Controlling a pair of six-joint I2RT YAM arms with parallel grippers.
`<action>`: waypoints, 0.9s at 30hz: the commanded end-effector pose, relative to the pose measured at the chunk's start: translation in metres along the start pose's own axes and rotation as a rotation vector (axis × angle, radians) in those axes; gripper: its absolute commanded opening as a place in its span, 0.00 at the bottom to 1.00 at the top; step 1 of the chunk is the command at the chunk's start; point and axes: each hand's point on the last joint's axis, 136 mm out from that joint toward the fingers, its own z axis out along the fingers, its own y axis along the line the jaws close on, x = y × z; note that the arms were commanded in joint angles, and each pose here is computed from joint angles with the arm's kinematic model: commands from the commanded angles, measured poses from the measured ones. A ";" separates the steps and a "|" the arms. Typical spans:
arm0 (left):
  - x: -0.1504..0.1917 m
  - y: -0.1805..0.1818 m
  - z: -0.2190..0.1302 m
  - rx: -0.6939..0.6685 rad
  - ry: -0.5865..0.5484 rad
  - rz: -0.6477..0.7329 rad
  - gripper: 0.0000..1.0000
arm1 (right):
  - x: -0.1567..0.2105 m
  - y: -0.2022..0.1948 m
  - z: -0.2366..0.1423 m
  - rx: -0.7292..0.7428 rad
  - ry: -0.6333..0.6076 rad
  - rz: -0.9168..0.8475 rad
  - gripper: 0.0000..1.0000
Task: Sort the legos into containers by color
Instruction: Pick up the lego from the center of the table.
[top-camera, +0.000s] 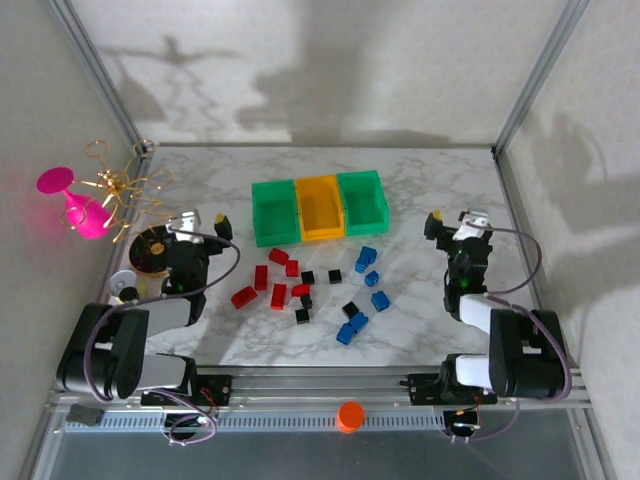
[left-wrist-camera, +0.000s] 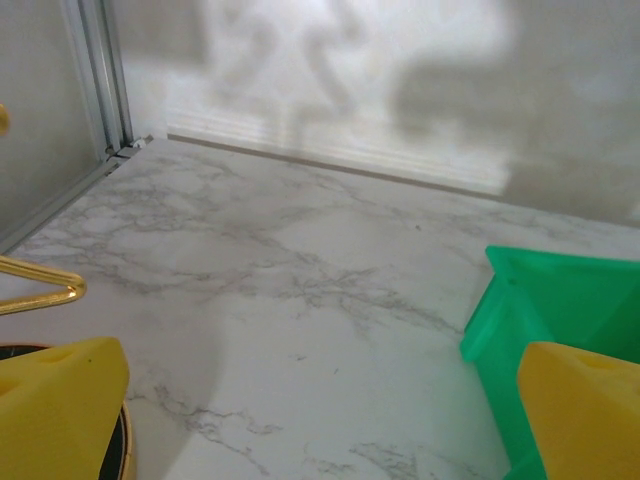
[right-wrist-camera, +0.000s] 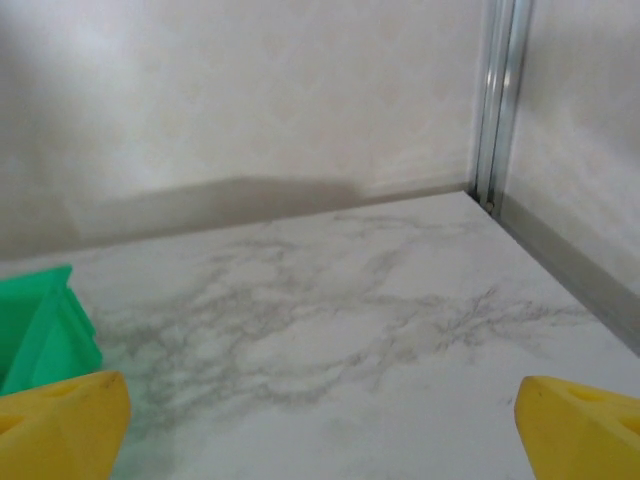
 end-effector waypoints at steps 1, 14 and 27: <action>-0.004 -0.002 -0.007 -0.008 0.030 -0.042 0.99 | -0.012 -0.009 0.001 0.056 0.020 0.121 0.99; -0.043 -0.025 -0.028 0.110 0.077 -0.503 0.99 | 0.007 0.001 -0.004 0.055 0.218 0.431 0.99; 0.008 -0.042 -0.051 0.095 0.347 -0.581 0.99 | 0.033 0.073 -0.037 -0.190 0.452 0.336 0.99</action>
